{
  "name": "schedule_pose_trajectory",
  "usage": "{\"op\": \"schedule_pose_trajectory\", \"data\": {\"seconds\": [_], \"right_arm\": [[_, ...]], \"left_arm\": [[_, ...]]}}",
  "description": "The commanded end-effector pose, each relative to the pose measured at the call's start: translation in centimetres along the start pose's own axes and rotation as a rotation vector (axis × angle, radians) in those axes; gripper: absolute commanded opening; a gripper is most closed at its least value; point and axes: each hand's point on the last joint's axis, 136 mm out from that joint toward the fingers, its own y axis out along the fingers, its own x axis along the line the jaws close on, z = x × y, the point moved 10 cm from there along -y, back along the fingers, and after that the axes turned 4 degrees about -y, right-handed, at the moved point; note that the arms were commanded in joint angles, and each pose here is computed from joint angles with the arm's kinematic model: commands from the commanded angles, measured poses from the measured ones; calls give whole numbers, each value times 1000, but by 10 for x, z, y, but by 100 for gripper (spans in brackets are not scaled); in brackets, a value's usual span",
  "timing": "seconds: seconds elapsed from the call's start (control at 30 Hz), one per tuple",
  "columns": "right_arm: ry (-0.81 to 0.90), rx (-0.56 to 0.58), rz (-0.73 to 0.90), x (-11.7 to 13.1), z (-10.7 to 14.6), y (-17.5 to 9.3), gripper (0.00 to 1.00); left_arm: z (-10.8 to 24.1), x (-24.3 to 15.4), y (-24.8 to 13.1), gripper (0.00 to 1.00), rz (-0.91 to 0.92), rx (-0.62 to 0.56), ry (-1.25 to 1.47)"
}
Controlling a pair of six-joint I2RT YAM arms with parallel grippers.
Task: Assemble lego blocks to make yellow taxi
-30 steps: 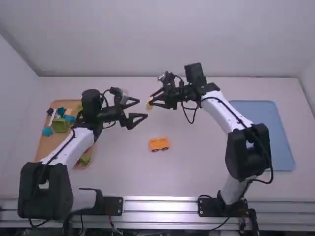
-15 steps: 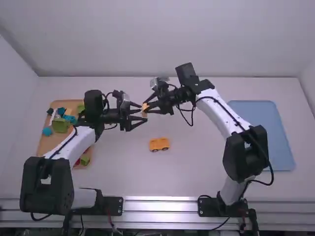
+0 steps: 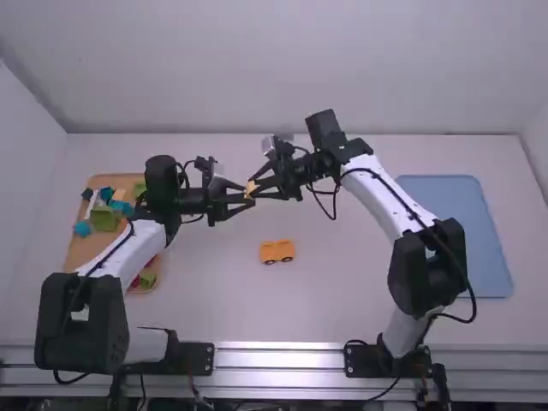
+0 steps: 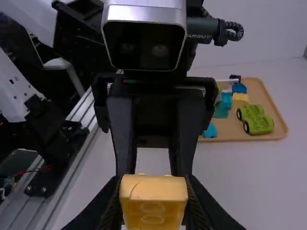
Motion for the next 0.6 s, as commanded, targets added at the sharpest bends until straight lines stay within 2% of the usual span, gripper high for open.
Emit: {"op": "schedule_pose_trajectory", "data": {"seconds": [0.0, 0.07, 0.1, 0.17, 0.2, 0.23, 0.33, 0.37, 0.47, 0.5, 0.57], "right_arm": [[-66, 10, 24, 0, -14, -2, 13], [-53, 12, 28, 0, -14, -2, 14], [-41, 17, 32, 0, -14, -1, 26], [-39, 24, 41, -1, -13, -2, 63], [-41, 27, 44, -2, -13, -2, 88], [-43, 26, 45, -2, -14, -2, 99], [-28, 28, 89, -8, -16, -9, 99], [-1, 45, 149, -13, -18, -16, 99], [123, 119, 411, -31, -23, -35, 99], [200, 157, 583, -39, -25, -44, 99], [261, 204, 782, -43, -26, -52, 99]], "left_arm": [[-6, -4, 2, 18, 72, -11, 7], [-7, -4, 3, 15, 70, -9, -10], [-7, -4, 3, 14, 68, -9, -29], [-7, -1, 3, 10, 31, -5, -72], [-6, 4, 3, 10, -49, 0, -138], [-5, 8, 2, 10, -105, 4, -176], [4, 18, 3, 8, -268, 33, -263], [7, 19, 5, 6, -314, 50, -285], [17, 24, 8, 6, -445, 93, -375], [23, 26, 10, 8, -537, 117, -430], [34, 30, 9, 10, -728, 165, -531]]}}
